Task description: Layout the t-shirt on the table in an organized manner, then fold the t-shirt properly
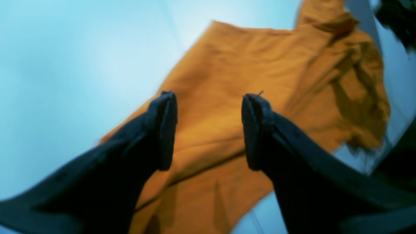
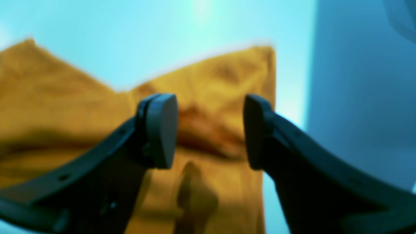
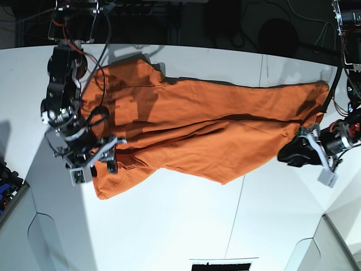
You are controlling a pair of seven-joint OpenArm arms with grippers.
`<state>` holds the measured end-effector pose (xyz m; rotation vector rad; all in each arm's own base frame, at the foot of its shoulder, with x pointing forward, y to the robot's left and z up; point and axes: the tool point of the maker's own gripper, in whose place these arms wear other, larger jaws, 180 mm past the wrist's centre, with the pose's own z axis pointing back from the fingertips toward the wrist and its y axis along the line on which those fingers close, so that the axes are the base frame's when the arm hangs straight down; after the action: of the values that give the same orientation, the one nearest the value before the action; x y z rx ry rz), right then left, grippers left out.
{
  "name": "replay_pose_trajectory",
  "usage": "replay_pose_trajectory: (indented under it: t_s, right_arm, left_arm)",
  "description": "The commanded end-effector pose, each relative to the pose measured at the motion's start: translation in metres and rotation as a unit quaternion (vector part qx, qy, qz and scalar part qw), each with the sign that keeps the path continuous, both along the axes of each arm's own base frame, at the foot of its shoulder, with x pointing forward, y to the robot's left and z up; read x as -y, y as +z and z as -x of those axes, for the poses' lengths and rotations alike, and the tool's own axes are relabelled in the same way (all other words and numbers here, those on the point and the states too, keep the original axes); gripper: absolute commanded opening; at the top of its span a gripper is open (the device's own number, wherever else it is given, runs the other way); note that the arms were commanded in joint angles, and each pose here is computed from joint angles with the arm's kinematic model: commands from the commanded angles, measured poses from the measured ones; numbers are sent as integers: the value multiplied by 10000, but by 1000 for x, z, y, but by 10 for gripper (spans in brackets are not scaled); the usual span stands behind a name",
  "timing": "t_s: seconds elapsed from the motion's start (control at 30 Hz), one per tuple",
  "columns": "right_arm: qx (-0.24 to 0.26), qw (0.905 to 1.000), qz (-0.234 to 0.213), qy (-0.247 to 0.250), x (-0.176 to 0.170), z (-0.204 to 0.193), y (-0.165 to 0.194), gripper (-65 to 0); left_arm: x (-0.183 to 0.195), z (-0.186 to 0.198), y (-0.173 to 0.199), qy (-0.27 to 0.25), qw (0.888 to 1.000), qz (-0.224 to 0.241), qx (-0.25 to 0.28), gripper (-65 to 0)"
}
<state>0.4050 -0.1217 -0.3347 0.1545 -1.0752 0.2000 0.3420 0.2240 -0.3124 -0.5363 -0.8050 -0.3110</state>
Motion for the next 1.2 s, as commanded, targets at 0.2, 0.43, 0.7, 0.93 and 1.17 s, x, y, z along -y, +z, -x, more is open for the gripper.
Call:
replay_pose_trajectory:
  t_s: [0.2, 0.43, 0.7, 0.93, 1.17]
  right_arm:
    - [-294, 9992, -126, 247, -14, -29, -17, -324]
    - [-406, 9972, 139, 614, -33, -22, -25, -400]
    - [-410, 9970, 312, 584, -19, -22, -26, -572]
    - [-402, 9965, 524, 520, 1, -23, -26, -650]
    - [-62, 9977, 507, 440, 6, -34, -10, -650]
  left_arm:
    - [82, 16, -29, -919, 9955, 117, -212, -309]
    - [126, 25, -35, -1201, 9908, 549, -311, -308]
    - [192, 55, -50, -1952, 9754, 817, -623, -309]
    - [243, 82, -59, -2548, 9596, 908, -768, -309]
    - [255, 95, -65, -2697, 9549, 893, -862, -309]
